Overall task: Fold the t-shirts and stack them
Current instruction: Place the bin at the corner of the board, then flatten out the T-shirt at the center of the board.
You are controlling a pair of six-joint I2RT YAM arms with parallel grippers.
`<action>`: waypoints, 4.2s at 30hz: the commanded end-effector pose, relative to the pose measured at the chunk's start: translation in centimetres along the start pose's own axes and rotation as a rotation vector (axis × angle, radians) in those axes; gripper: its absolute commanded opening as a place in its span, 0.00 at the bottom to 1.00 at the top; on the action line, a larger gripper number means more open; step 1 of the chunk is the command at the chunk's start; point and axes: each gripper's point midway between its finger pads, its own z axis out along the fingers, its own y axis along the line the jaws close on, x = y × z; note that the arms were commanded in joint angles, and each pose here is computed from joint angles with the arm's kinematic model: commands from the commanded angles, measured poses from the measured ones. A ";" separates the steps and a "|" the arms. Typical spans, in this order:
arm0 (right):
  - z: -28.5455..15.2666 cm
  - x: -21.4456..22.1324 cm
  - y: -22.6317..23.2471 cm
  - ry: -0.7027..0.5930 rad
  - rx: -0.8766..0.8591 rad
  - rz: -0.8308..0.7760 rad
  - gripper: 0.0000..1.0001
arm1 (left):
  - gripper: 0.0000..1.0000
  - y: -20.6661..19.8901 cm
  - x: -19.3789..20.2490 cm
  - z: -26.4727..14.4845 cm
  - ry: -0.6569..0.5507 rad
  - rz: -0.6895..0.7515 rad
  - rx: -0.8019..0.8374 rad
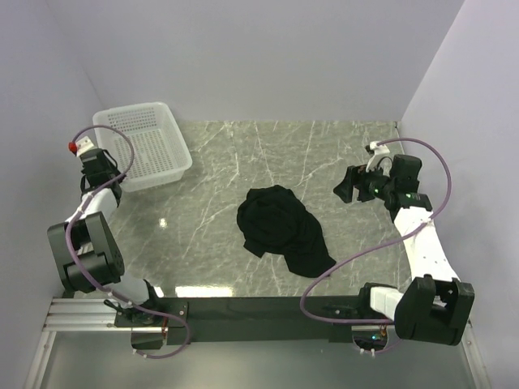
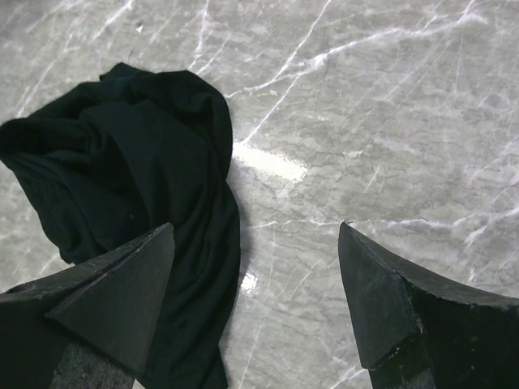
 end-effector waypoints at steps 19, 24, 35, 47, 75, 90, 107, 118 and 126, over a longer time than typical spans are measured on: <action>2.8 6.3 12.2 0.239 -0.651 -0.814 0.86 | 0.91 -7.6 -7.7 -12.4 -0.076 -0.080 0.457; 4.6 6.7 16.3 0.259 -0.717 -0.822 0.78 | 0.93 -10.9 -5.2 -16.8 -0.007 -0.117 0.733; 9.3 8.3 18.5 0.333 -0.551 -0.739 0.68 | 0.95 -13.6 0.5 -20.8 0.107 -0.103 0.878; 9.2 7.9 19.4 0.347 -0.499 -0.672 0.00 | 0.95 -14.8 1.3 -21.8 0.118 -0.105 0.922; -4.1 -27.9 22.5 -0.637 -0.195 -0.612 0.00 | 0.95 -19.2 1.9 -25.3 0.113 0.000 1.115; 13.0 -26.9 10.3 -0.368 0.291 -0.351 0.68 | 0.95 -19.6 2.5 -25.3 0.133 -0.003 1.129; 6.9 0.4 22.0 0.297 -0.669 -0.504 0.67 | 0.94 -21.3 4.8 -24.5 0.204 -0.016 1.133; 11.1 7.5 18.7 0.522 -0.315 -0.194 0.69 | 0.94 -21.2 5.7 -24.4 0.234 0.004 1.126; 13.5 10.1 17.1 0.597 -0.158 -0.038 0.70 | 0.94 -20.5 6.5 -24.7 0.247 -0.004 1.120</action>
